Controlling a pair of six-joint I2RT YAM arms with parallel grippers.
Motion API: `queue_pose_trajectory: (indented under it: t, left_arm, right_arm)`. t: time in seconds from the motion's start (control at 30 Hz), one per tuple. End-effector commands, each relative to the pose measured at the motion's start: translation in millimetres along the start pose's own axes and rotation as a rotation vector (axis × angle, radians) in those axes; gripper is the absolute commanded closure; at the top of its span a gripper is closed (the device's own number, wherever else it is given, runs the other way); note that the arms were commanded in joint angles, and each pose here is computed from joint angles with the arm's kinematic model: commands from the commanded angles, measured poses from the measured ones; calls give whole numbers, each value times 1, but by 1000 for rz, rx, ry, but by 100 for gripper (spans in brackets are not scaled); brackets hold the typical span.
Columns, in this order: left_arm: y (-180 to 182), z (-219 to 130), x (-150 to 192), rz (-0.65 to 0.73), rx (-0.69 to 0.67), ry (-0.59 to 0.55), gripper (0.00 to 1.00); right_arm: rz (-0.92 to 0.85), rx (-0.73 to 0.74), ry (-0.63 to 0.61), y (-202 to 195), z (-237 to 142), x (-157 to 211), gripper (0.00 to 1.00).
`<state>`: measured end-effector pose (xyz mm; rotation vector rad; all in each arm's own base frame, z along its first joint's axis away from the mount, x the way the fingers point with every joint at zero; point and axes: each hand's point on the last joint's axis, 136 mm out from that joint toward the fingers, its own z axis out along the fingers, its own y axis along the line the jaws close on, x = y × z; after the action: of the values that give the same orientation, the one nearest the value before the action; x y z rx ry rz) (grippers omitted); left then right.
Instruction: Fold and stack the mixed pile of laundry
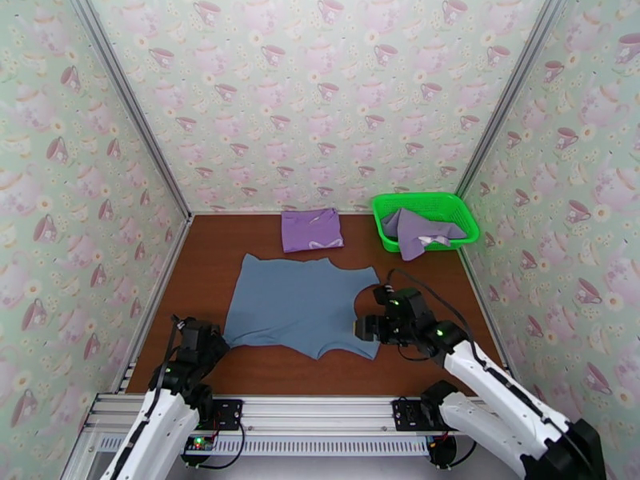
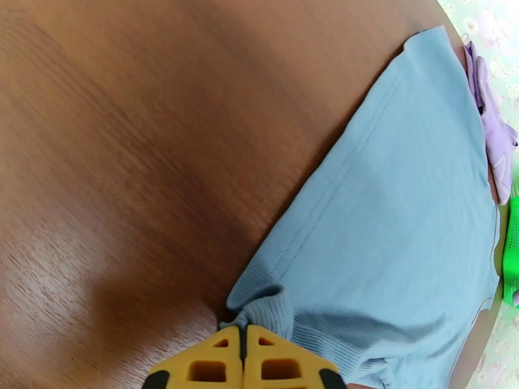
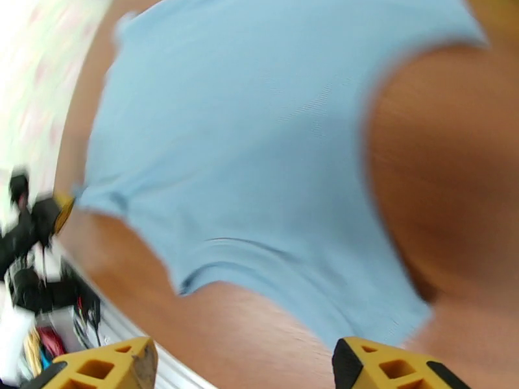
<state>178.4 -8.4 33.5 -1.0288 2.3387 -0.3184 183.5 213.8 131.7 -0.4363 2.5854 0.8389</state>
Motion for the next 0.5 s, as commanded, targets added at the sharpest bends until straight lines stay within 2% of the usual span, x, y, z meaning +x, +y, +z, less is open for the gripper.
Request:
queue_pose_trajectory:
  t: [0.0,0.13,0.2,0.33,0.47]
  left_arm:
    - [-2,1,4,-6,21,10,100]
    - [-1,1,4,-7,20,10,100]
    - [-1,2,5,-6,21,13,100]
    - [-1,2,5,-4,22,16,100]
    - [-2,2,5,-5,24,13,100]
  right_arm:
    - [-306,62,101,30,28,5,30]
    - [-674,158,220,57,68,22,36]
    - [-799,190,252,61,85,28,37]
    - [-914,183,311,67,107,41,42]
    - [-959,179,368,70,122,56,43]
